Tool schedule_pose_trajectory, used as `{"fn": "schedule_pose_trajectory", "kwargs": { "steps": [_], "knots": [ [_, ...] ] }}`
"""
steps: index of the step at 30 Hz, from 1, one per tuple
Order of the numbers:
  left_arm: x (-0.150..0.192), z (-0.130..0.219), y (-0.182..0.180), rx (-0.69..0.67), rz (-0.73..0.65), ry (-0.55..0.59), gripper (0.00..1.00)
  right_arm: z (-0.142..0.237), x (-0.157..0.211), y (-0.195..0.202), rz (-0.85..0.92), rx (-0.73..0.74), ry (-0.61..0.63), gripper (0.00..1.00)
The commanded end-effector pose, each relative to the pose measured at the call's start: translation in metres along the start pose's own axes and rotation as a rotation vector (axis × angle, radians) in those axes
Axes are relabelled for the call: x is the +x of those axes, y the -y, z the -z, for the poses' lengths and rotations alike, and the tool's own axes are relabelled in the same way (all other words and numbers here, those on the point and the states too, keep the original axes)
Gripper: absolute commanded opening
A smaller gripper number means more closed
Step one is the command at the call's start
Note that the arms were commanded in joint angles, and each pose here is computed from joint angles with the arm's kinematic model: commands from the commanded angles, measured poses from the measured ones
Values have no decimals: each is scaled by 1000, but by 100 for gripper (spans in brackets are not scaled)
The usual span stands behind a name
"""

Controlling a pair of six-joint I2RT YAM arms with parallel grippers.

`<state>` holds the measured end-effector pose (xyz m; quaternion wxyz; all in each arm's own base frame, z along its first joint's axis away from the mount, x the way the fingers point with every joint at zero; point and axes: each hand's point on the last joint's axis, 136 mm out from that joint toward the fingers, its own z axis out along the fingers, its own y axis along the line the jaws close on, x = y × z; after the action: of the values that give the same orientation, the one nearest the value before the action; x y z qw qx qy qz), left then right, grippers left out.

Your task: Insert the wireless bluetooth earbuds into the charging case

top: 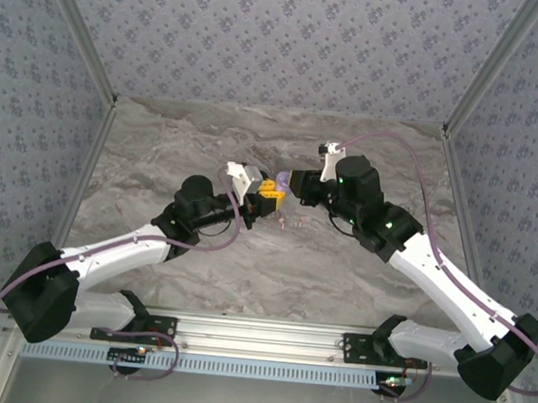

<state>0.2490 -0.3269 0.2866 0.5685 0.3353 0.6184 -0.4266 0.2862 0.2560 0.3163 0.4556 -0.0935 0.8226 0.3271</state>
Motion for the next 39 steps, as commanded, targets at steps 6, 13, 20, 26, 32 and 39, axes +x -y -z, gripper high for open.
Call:
{"fn": "schedule_pose_trajectory", "kwargs": {
  "steps": [6,13,20,26,32,39],
  "knots": [
    [-31,-1,8,28,-25,85,0,-7,14,6,9,34,-40,24],
    [-30,-1,6,19,-28,84,0,-7,18,2,12,10,-59,25],
    [-32,-1,5,11,-34,92,0,-6,18,-3,14,-19,-73,33],
    [-30,0,4,2,-33,87,0,7,-6,-15,50,-66,-26,45],
    [-28,7,-4,-56,-47,87,0,28,-33,-9,82,-55,33,53],
    [-47,16,1,-64,-98,142,0,35,-36,-5,60,-106,23,53]
  ]
}}
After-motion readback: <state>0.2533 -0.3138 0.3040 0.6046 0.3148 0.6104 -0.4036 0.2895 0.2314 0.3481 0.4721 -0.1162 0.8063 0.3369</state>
